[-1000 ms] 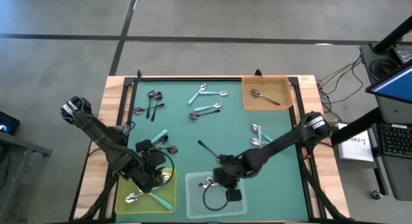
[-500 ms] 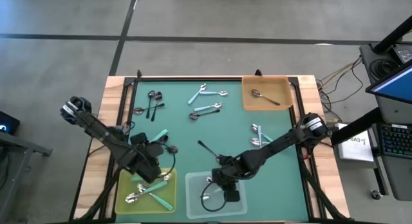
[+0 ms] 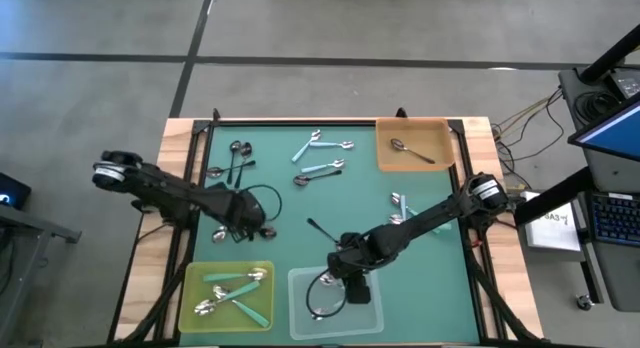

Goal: Sort silverware by color (type)
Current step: Put the green spoon into the yellow bin

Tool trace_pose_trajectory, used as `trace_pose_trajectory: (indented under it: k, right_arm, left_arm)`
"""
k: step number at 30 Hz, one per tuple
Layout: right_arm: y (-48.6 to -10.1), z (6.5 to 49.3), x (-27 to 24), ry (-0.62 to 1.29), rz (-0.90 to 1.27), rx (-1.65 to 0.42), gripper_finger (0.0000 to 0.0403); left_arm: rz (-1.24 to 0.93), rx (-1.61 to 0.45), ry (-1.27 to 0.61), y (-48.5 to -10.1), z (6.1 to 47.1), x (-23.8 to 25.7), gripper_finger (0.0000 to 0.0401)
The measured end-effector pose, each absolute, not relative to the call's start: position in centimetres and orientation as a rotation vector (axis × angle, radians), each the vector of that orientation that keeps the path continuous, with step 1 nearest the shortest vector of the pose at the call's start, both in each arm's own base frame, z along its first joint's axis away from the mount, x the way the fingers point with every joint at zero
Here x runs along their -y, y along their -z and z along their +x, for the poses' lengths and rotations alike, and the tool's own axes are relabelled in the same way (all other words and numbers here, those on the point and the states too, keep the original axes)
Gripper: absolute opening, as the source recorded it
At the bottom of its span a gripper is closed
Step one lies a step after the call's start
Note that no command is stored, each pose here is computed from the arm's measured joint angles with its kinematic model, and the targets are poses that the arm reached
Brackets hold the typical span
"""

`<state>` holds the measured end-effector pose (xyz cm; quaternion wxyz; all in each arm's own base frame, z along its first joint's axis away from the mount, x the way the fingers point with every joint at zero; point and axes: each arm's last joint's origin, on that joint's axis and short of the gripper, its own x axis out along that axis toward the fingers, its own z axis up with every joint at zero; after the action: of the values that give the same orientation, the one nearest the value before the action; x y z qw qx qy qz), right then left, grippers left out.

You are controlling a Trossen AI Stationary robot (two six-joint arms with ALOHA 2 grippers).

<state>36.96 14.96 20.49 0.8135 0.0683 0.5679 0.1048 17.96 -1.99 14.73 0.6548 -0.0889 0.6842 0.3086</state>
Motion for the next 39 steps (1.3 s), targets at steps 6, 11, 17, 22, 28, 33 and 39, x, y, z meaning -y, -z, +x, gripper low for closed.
trace_pose_trajectory:
  k: [6, 11, 17, 22, 28, 33, 39]
  right_arm:
    - [-20.4, 36.8, -14.4, -0.22, 0.13, -1.244, 0.0148]
    - [-20.3, 36.9, -14.1, -0.231, 0.108, -1.245, 0.0148]
    - [-20.4, 36.9, -14.1, -0.231, 0.106, -1.243, 0.0148]
    - [-20.4, 36.9, -14.0, -0.232, 0.105, -1.243, 0.0148]
    - [-20.3, 36.9, -14.0, -0.233, 0.102, -1.242, 0.0148]
    - [-20.3, 36.9, -14.0, -0.233, 0.102, -1.242, 0.0148]
    - [-20.3, 36.9, -14.0, -0.234, 0.102, -1.242, 0.0148]
  left_arm:
    - [-0.221, -1.543, -0.67, -14.8, 18.3, 1.5, 0.0201]
    - [-0.216, -1.49, -0.684, -15.8, 19.1, 1.5, 0.0201]
    - [-0.241, -1.427, -0.64, -16.3, 20.0, 1.6, 0.0201]
    - [-0.25, -1.417, -0.629, -15.3, 19.8, 1.6, 0.0201]
    - [-0.292, -1.407, -0.653, -13.8, 19.1, 0.8, 0.0201]
    - [-0.347, -1.396, -0.653, -12.8, 18.5, 0.2, 0.0198]
    - [-0.37, -1.395, -0.644, -13.0, 18.7, 0.2, 0.0118]
